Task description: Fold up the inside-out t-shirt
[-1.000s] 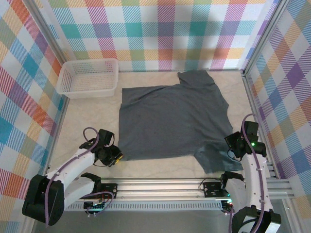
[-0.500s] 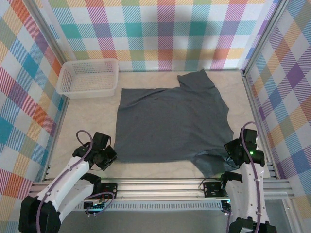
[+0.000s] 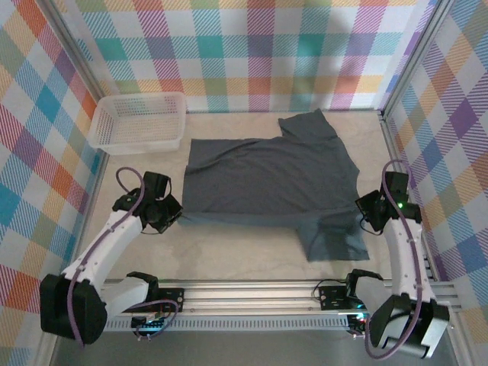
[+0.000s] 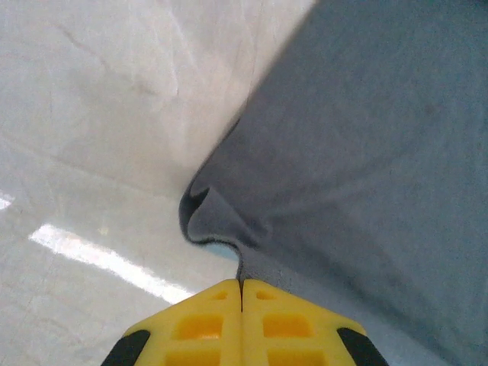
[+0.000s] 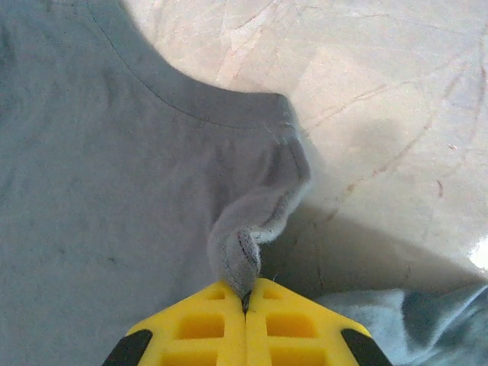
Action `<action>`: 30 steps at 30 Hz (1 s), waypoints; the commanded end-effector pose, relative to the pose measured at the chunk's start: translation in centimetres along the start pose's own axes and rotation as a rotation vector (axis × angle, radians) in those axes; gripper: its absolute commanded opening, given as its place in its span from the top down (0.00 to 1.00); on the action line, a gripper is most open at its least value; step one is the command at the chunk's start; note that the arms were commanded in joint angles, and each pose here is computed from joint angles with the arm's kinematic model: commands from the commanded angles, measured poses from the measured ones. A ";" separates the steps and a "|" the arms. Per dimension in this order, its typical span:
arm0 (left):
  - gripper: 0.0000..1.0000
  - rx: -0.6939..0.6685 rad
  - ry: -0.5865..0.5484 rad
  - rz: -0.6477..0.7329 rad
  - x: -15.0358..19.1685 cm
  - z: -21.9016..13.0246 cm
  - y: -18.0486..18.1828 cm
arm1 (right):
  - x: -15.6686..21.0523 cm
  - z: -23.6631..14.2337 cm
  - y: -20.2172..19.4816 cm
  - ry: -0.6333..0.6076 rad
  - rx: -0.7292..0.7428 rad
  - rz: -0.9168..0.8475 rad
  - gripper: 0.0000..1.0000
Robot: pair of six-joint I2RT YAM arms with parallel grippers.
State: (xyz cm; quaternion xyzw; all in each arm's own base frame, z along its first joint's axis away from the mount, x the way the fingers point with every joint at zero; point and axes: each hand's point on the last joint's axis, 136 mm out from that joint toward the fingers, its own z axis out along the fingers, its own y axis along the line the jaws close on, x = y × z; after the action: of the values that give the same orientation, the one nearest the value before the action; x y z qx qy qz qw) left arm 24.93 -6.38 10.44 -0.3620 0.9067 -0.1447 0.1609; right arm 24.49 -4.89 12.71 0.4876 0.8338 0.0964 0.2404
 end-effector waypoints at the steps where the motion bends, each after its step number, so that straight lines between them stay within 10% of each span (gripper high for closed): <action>1: 1.00 0.003 -0.036 0.038 -2.0 0.2 -1.1 | -1.6 0.2 2.3 -0.023 -0.061 -0.023 1.00; 15: 0.97 -0.033 -0.017 0.068 -4.5 5.6 -3.3 | -2.9 4.5 4.6 0.034 -0.058 -0.043 1.00; 21: 0.47 -0.088 -0.065 0.126 -5.7 5.7 -2.8 | -2.4 5.5 4.0 0.124 0.031 -0.105 0.62; 30: 0.39 0.109 -0.113 0.218 -3.2 -0.3 -3.0 | 3.8 3.3 -6.8 0.086 0.230 -0.009 0.42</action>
State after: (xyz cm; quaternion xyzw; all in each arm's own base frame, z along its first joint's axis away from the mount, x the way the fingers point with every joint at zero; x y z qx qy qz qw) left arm 31.07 -5.98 12.86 -0.2784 0.9149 -0.1421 0.2554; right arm 24.46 -5.69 10.16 0.4776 0.8450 0.0652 0.2315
